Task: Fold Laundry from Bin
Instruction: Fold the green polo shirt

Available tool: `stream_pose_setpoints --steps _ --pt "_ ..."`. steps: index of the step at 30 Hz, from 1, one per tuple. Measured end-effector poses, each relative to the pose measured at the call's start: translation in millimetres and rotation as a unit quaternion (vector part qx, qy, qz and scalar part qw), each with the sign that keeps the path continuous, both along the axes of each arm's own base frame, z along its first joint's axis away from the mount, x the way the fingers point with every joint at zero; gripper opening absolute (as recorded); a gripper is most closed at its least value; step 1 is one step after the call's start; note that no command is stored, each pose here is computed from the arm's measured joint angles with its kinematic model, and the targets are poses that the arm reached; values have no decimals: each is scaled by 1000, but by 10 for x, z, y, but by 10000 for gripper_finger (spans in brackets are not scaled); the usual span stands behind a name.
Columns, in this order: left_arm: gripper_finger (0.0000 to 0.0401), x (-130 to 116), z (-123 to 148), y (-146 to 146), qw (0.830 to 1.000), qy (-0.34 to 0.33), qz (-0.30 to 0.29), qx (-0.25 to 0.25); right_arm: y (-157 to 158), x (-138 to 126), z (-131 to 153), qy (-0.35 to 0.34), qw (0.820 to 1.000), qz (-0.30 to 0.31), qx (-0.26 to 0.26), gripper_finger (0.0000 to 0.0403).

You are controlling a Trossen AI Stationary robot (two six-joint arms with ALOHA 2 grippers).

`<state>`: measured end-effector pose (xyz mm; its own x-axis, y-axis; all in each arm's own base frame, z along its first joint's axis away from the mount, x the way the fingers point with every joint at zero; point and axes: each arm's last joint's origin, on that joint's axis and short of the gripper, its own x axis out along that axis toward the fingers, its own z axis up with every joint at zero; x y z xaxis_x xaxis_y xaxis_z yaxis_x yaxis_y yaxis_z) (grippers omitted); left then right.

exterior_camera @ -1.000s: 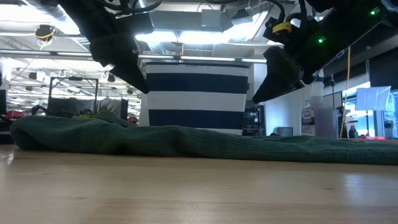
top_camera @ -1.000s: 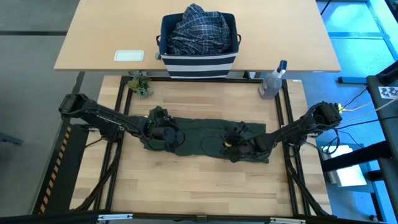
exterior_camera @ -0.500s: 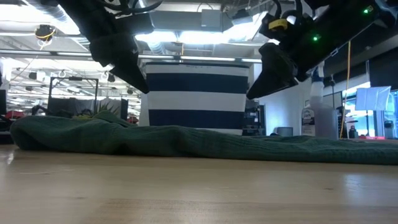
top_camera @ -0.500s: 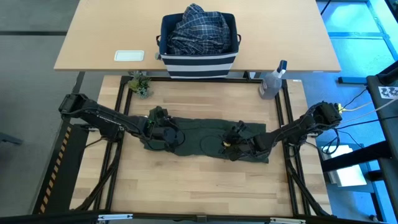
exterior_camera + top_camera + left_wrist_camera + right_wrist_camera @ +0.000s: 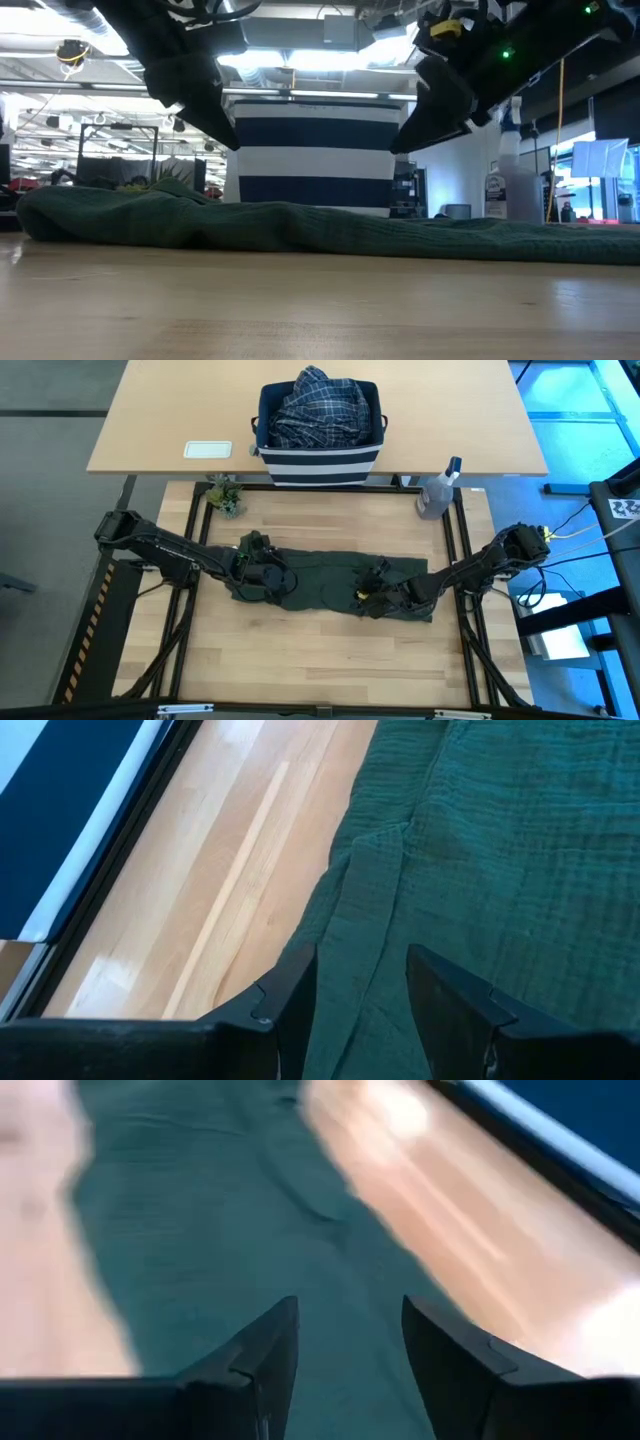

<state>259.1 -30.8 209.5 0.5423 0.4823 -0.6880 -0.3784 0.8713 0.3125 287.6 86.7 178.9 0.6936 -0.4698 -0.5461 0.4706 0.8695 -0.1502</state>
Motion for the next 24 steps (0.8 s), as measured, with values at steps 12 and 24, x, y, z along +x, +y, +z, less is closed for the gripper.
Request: stream_pose_setpoints --steps 12,24 --pt "149 93 63 -36 998 -58 -16 -32 83 23 -26 38 991 107 75 177" --pt "149 -54 -48 69 999 40 6 -33 396 -224 129 148 981 53 114 177"
